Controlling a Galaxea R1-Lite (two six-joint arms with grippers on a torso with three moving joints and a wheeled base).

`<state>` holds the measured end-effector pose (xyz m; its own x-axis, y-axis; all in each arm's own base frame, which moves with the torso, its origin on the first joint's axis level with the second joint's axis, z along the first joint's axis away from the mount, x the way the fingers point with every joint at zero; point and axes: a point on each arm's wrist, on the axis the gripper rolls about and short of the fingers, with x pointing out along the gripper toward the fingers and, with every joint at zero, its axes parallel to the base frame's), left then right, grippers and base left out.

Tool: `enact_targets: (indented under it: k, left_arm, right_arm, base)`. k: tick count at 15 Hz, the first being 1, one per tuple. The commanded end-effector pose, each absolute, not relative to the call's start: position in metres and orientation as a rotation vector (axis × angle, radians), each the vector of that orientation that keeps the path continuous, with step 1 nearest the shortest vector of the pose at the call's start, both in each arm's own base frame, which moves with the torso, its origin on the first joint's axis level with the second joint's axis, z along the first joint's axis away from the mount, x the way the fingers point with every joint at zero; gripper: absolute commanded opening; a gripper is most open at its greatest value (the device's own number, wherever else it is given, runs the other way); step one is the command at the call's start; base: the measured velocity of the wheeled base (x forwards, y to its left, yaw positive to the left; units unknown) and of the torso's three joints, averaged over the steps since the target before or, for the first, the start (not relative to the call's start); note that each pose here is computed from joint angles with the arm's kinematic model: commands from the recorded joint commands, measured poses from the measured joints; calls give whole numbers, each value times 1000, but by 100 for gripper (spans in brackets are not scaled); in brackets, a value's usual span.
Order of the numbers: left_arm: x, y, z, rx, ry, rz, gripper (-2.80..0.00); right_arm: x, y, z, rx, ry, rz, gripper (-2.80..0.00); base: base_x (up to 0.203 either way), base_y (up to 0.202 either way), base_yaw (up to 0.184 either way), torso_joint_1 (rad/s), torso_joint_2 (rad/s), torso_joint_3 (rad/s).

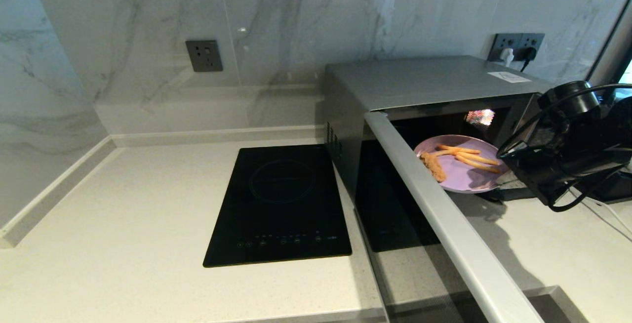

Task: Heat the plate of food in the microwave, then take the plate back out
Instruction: Put the plate in the microwave oven

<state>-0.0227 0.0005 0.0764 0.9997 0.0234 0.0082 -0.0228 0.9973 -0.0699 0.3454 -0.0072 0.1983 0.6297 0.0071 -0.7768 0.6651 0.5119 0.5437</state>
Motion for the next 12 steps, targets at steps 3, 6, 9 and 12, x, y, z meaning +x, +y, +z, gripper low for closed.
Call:
enact_targets:
  k: [3,6,9,12]
  left_arm:
    - [-23,0,76,-71,-9,24,-280]
    - [-23,0,76,-71,-9,24,-280]
    - [-23,0,76,-72,-9,24,-280]
    - [-23,0,76,-71,-9,24,-280]
  right_arm:
    - [371,8,191,1004,797,-473,-280]
    - [385,11,189,1034,784,-474,-280]
    - [399,13,181,1040,788,-474,-280]
    - [413,17,176,1057,804,-429,-280]
  base:
    - [0,0,0,0,0,0]
    - [0,0,0,0,0,0]
    - [0,0,0,0,0,0]
    - [0,0,0,0,0,0]
